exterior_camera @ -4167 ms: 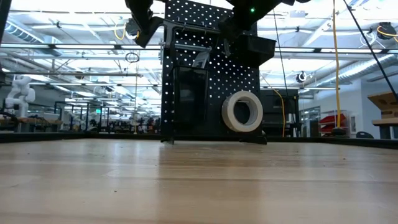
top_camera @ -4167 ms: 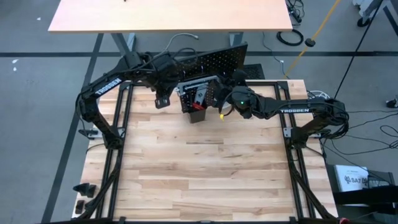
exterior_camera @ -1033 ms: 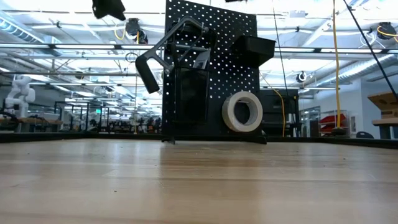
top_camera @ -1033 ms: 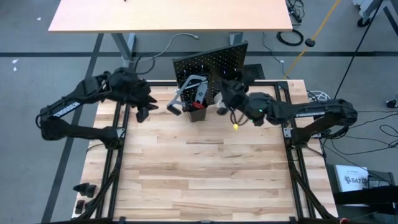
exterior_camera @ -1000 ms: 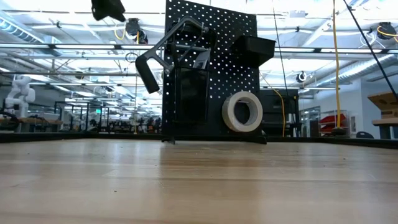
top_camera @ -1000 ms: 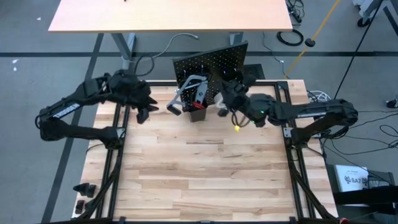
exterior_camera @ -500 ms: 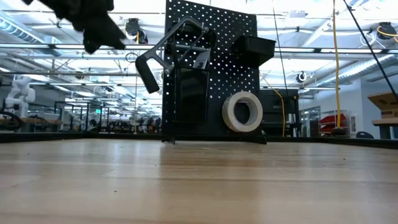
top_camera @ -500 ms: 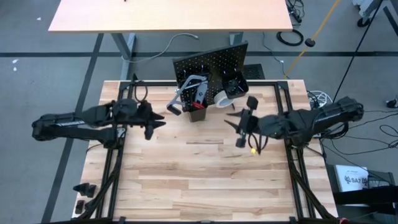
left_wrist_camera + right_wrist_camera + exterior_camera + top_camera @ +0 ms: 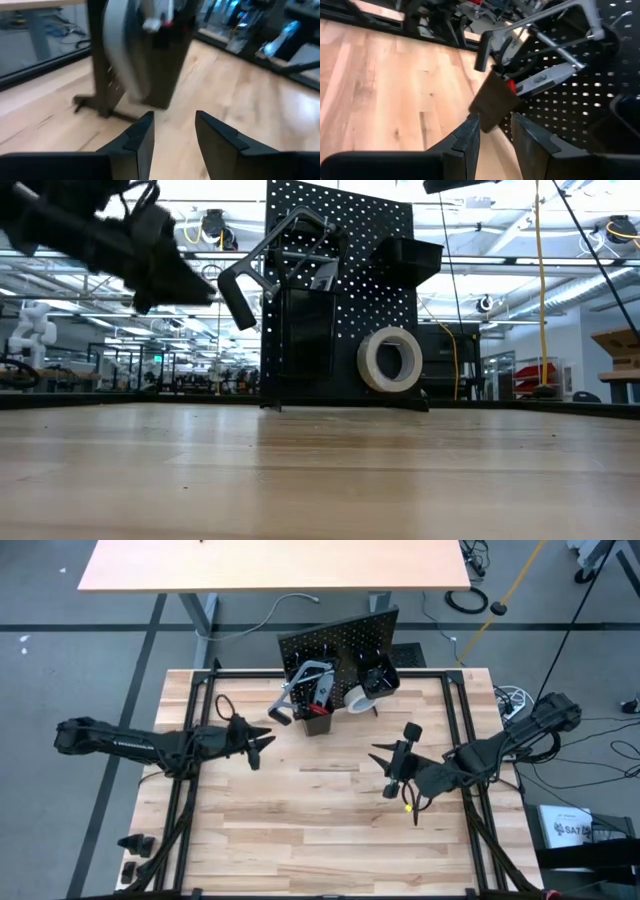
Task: Hang tools onto peg board
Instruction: Hang the hacksaw on the pegboard
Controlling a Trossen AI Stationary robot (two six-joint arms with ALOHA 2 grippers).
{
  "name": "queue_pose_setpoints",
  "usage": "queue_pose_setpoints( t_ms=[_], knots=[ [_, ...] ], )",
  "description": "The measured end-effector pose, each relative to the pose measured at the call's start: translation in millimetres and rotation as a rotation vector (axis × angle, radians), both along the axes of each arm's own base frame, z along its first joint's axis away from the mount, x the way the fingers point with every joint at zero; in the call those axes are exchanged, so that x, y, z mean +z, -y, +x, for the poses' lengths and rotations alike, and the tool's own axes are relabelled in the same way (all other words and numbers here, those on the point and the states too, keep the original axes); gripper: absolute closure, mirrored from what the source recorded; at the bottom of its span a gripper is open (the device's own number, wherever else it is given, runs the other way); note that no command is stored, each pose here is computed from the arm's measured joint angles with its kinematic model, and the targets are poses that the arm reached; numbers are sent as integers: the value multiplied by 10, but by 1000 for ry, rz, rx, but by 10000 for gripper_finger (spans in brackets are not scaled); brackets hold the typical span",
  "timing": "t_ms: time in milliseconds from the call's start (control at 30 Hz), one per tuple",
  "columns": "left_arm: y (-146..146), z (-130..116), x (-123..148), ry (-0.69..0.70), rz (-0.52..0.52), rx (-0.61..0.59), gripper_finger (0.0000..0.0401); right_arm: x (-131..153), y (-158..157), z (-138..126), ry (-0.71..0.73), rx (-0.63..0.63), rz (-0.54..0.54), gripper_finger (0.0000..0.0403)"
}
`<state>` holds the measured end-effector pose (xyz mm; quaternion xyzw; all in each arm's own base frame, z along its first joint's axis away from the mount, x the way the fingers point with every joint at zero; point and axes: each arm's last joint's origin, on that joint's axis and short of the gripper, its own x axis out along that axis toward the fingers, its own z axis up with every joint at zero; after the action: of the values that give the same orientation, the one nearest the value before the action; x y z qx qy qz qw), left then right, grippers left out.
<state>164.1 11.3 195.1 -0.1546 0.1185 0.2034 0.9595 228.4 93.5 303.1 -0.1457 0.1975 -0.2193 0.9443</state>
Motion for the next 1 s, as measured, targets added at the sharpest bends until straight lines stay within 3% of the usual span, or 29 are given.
queue_pose_setpoints(
  t_ms=[133, 267, 400, 533, 633, 1000],
  knots=[
    [-25, -74, -223, -33, 15, 78, 257, 2, -22, 11, -13, 70, 28, 300],
    [-46, -110, -315, 73, 43, 24, 257, 15, -33, 21, -7, 98, 31, 300],
    [-136, -146, -397, 79, 93, 64, 257, 18, -39, 26, -15, 125, 25, 300],
    [-203, -138, -421, 101, 92, -24, 257, 25, -34, 32, -10, 126, 24, 300],
    [-285, -136, -435, 89, 119, -5, 257, 32, -35, 35, -6, 129, 19, 300],
    [-516, -112, -469, 126, 130, -146, 257, 74, -59, 60, 19, 191, 19, 300]
  ],
)
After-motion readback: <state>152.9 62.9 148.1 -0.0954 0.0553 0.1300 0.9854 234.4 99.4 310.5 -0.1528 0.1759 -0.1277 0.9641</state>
